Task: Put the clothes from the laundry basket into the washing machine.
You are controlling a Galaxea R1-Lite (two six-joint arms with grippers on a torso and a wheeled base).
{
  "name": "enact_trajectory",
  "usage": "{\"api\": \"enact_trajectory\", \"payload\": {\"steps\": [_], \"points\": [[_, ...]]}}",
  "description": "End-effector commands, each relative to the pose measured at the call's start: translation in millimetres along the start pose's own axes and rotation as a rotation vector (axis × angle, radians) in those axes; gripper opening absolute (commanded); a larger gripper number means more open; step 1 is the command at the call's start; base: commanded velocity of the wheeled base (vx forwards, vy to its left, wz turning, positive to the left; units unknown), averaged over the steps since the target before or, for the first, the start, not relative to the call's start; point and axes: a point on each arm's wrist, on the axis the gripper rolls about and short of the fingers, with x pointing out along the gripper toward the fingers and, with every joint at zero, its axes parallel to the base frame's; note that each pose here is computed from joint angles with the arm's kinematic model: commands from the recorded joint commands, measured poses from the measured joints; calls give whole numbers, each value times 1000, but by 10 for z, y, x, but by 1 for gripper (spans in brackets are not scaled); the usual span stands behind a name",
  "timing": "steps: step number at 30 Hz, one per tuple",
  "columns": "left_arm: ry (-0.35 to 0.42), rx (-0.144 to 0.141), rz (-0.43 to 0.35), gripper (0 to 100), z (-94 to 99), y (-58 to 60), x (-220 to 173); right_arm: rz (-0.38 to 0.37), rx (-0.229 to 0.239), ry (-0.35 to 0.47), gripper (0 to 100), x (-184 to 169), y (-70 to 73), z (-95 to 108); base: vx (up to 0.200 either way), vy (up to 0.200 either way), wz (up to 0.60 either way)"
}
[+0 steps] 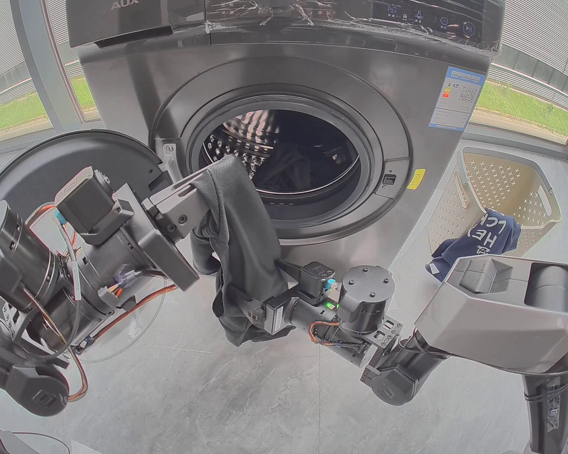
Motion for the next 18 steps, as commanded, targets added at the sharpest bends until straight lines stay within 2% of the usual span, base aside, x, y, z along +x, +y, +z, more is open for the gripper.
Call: {"api": "enact_trajectory", "payload": {"steps": [1,7,8,11,12,18], "points": [[-10,0,-3,0,25,-5,4,-9,0,3,100,59,-45,-84,0,0,0],[-16,-2,2,0,47,4,-3,-18,0,1,100,50,-64,-69,0,0,0],[-18,0,6,0,48,13,-1,-22,1,3,0,42,-71,-71,0,0,0],[-13,1,14,0,35,31,0,-41,0,-4,0,17,-131,-28,0,0,0],[-9,-1,19,0,25,41,-2,-62,-1,-7,0,-27,-201,21,0,0,0],[10,3,44,0,-20,95,-23,-125,-8,-62,0,-287,-407,441,0,0,0]]}}
